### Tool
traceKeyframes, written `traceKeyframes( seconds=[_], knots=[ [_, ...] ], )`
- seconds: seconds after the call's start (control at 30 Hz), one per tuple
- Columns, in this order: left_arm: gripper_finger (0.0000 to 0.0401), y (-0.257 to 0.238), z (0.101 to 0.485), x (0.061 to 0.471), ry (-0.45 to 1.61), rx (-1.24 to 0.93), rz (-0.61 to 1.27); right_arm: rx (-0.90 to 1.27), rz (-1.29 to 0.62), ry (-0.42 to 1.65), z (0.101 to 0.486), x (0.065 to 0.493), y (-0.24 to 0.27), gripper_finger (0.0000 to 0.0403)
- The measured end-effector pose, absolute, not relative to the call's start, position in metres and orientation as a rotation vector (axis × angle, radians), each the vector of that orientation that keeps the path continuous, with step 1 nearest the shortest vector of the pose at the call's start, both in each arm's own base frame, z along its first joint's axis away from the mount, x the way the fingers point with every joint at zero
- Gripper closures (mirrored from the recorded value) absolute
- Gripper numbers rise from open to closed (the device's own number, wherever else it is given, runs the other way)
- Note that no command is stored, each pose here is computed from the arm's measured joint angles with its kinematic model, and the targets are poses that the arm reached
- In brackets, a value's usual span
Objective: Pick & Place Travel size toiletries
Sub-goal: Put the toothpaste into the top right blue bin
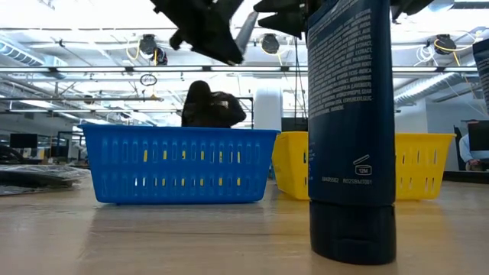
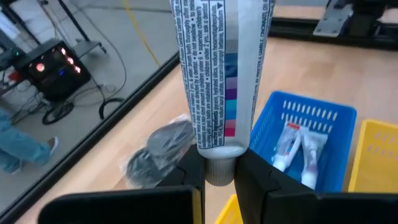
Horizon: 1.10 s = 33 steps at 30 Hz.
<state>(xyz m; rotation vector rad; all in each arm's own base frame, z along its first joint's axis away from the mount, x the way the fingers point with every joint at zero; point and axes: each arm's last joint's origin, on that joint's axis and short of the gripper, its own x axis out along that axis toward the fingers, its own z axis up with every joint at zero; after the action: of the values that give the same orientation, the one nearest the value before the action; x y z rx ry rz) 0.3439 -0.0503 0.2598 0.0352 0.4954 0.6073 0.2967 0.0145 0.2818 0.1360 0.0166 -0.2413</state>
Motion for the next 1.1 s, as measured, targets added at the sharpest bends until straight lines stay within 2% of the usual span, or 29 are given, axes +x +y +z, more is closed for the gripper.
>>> traceKeyframes(
  seconds=[0.3, 0.4, 0.53, 0.6, 0.77, 1.1],
  knots=[
    [0.0362, -0.051, 0.249, 0.358, 0.47, 0.049, 0.575, 0.148, -0.274, 0.046, 0.275, 0.299, 0.014, 0.025],
    [0.0356, -0.051, 0.25, 0.359, 0.457, 0.051, 0.575, 0.157, -0.294, 0.047, 0.275, 0.299, 0.013, 0.0284],
    [0.0343, -0.051, 0.25, 0.359, 0.457, 0.054, 0.581, 0.136, -0.295, 0.062, 0.274, 0.298, 0.013, 0.0367],
    [0.0345, -0.05, 0.25, 0.359, 0.454, 0.052, 0.583, 0.112, -0.295, 0.059, 0.275, 0.298, 0.013, 0.039],
    [0.0346, -0.049, 0.249, 0.359, 0.467, 0.047, 0.58, 0.115, -0.294, 0.07, 0.274, 0.299, 0.013, 0.0397],
    [0.0291, -0.049, 0.25, 0.357, 0.474, 0.047, 0.579, 0.105, -0.295, 0.1, 0.271, 0.298, 0.013, 0.0402]
  ],
)
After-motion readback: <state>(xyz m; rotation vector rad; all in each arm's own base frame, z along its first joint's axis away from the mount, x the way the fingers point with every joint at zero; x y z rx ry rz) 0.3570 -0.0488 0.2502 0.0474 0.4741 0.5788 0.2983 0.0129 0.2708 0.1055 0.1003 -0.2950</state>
